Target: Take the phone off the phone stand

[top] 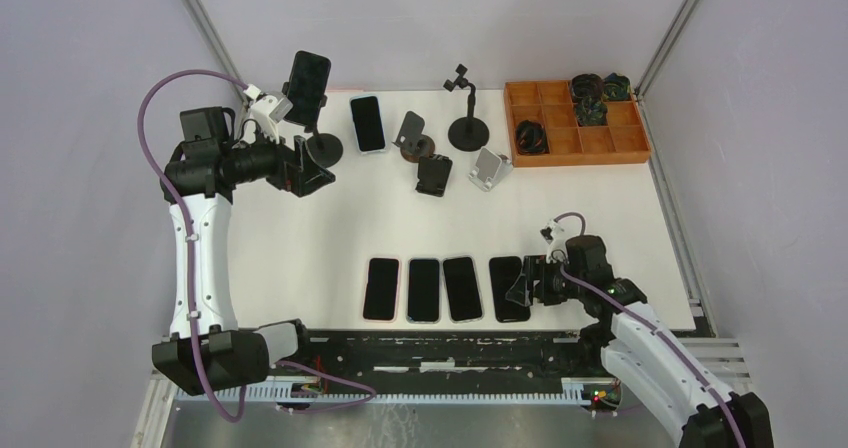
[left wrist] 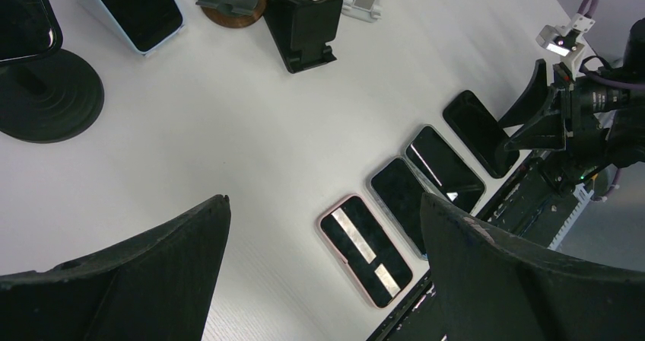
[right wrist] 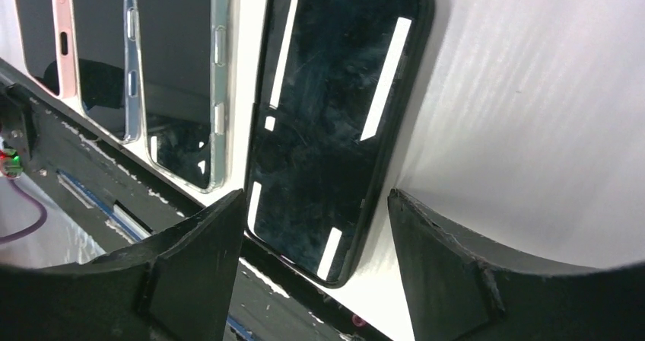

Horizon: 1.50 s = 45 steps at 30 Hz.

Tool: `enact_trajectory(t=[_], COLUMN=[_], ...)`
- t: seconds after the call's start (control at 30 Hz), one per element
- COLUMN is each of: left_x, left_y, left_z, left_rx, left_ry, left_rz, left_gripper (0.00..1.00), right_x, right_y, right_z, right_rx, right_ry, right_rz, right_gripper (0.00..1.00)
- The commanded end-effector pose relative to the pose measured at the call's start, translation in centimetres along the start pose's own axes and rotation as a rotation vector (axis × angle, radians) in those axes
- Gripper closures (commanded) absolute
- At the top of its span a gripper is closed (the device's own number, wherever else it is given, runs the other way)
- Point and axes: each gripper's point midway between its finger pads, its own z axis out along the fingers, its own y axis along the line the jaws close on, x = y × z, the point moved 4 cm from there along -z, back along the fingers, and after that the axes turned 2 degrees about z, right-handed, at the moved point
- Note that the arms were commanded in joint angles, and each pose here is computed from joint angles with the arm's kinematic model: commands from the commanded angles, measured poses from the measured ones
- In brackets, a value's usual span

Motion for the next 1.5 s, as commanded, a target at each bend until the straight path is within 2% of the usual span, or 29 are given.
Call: enact_trajectory(t=[0.0,0.3,0.43,0.67,1.0,1.47], left_x=[-0.9,-0.8,-0.8,-1.0,-1.1,-1.0], left_y=[-0.1,0.0,-0.1,-0.3,-0.7,-0.5], left_z=[-0.2,0.0,0.0,-0.5,-1.0,-0.8], left_rx=[0.01,0.023,0.022,-0.001,-0.018,-0.012], left_ry=[-0.03,-0.028,-0.03,-0.036,-0.043,-0.037], left_rz=[0.018,0.006,0.009,0.03,0.05,0.041], left_gripper=[0.0,0.0,0.0,0.0,0.0,0.0], right_x=[2.8,3.8,2.1,-3.6,-4.3,-6.0], right_y=[-0.2,0.5,-0.2,-0.6,0.2,1.3], right_z=[0.7,1.0,0.1,-1.0,2.6,4.1], right_rx=[0.014,0.019,0.134,0.276,0.084,0.032], right_ry=[0.136,0.142,0.131,-0.008,-0.025,-0.024], right_rz=[0.074,0.074,-0.005,-0.084,0.017,-0.023], right_gripper=[0.25,0.25,0.19,0.07,0.08,0.14])
